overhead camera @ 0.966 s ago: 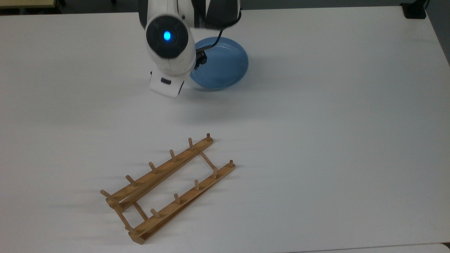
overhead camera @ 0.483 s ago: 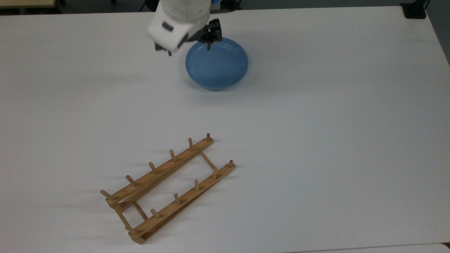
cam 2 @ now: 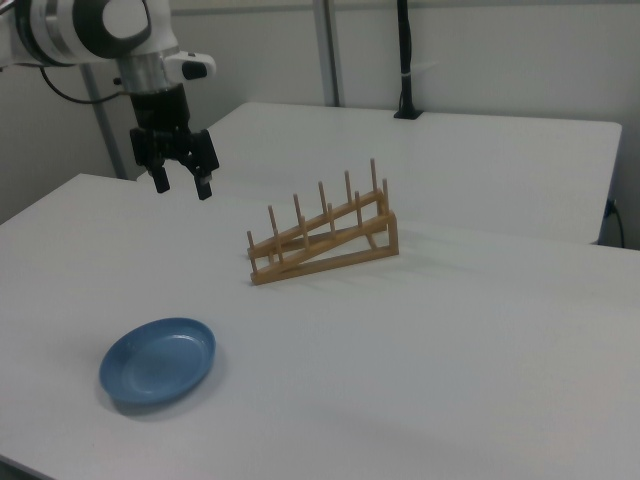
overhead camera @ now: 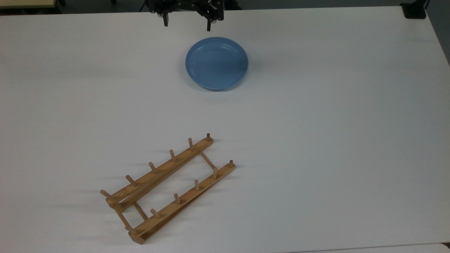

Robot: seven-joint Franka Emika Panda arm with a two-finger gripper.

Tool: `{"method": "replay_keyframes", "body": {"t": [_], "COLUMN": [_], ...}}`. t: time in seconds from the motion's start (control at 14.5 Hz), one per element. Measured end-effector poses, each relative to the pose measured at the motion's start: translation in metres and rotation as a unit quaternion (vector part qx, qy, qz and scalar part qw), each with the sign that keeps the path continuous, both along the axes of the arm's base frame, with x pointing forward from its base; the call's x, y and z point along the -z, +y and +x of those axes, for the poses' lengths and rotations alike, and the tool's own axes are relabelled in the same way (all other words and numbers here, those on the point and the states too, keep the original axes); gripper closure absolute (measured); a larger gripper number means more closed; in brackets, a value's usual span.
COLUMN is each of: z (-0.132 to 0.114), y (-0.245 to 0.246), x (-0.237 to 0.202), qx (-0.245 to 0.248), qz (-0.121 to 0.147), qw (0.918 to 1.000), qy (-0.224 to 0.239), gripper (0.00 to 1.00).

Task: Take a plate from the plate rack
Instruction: 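Open the gripper, release the plate, and raise the gripper away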

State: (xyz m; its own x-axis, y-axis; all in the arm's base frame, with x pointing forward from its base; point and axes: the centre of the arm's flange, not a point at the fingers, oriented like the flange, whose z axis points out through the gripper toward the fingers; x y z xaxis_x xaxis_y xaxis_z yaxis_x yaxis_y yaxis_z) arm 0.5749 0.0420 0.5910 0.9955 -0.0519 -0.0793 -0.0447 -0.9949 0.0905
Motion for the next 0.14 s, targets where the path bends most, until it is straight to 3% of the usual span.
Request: {"method": "replay_keyframes", "body": {"t": [0.14], "z": [-0.0042], "y": [-0.002], "x": [-0.0093], "qx": [0.003], "qz": [0.0], "qw": [1.0], "qy": [-0.009], "gripper": [0.0]}}
